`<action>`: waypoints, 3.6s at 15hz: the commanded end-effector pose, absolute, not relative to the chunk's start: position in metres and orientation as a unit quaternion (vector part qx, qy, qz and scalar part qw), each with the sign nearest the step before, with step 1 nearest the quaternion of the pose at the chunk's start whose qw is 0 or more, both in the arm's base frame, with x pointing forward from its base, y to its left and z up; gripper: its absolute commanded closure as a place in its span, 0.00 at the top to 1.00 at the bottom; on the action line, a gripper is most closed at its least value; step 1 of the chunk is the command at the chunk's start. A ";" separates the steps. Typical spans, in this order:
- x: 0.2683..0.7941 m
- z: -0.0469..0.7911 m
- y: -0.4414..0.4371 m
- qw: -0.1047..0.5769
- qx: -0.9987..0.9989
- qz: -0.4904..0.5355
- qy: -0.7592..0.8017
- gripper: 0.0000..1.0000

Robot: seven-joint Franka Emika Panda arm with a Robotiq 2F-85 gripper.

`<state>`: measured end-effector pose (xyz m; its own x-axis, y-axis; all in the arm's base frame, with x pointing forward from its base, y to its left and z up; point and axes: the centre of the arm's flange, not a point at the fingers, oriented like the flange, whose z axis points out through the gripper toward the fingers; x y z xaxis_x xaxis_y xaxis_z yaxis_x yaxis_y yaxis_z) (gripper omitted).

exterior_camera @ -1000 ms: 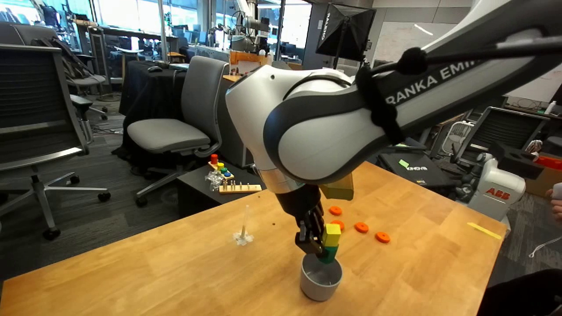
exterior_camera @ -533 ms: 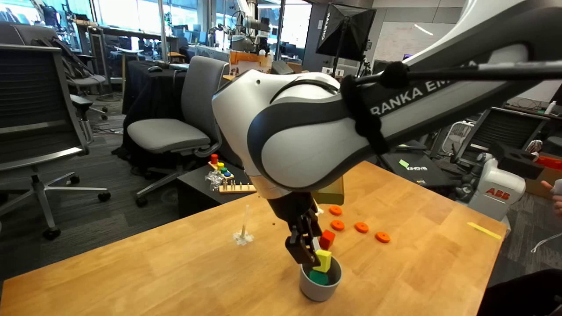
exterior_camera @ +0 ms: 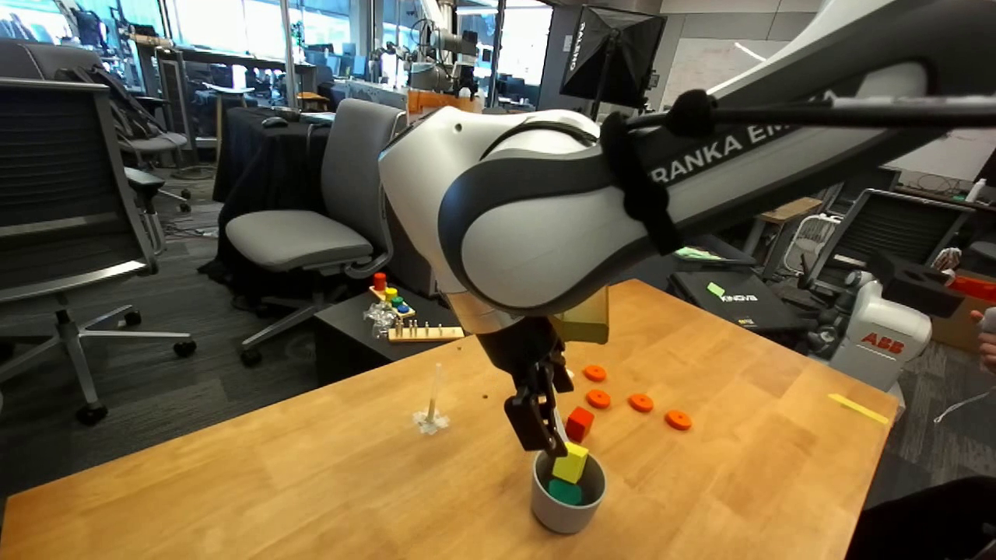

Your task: Put all the square toys into the grey jug.

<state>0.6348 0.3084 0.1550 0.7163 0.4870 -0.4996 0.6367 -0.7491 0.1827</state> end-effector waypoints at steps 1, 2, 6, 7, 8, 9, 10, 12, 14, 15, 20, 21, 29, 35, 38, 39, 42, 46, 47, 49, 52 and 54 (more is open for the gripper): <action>0.640 0.177 0.276 0.201 0.917 -0.217 0.268 1.00; 0.642 0.181 0.264 0.201 0.921 -0.215 0.256 1.00; 0.642 0.200 0.207 0.214 0.930 -0.215 0.206 1.00; 0.641 0.202 0.192 0.216 0.931 -0.219 0.197 1.00; 0.641 0.203 0.180 0.219 0.930 -0.225 0.191 1.00; 0.641 0.200 0.169 0.221 0.929 -0.232 0.186 1.00; 0.642 0.197 0.162 0.225 0.927 -0.235 0.186 1.00; 0.648 0.180 0.149 0.213 0.930 -0.240 0.178 1.00; 0.651 0.162 0.144 0.208 0.937 -0.230 0.162 1.00; 0.653 0.154 0.143 0.202 0.940 -0.222 0.159 1.00; 0.667 0.117 0.152 0.157 0.956 -0.194 0.155 1.00; 0.668 0.111 0.157 0.151 0.957 -0.190 0.157 1.00; 0.668 0.099 0.199 0.119 0.965 -0.145 0.185 1.00; 0.667 0.095 0.200 0.104 0.966 -0.150 0.184 1.00; 0.665 0.093 0.193 0.101 0.968 -0.153 0.174 1.00; 0.665 0.093 0.191 0.099 0.968 -0.153 0.172 1.00; 0.668 0.091 0.186 0.100 0.968 -0.155 0.168 1.00; 0.670 0.085 0.181 0.098 0.969 -0.158 0.165 0.68; 0.670 0.084 0.179 0.097 0.969 -0.158 0.164 0.58; 0.670 0.082 0.176 0.096 0.969 -0.160 0.162 0.42; 0.670 0.082 0.173 0.094 0.969 -0.161 0.159 0.19; 0.669 0.088 0.174 0.092 0.970 -0.160 0.156 0.13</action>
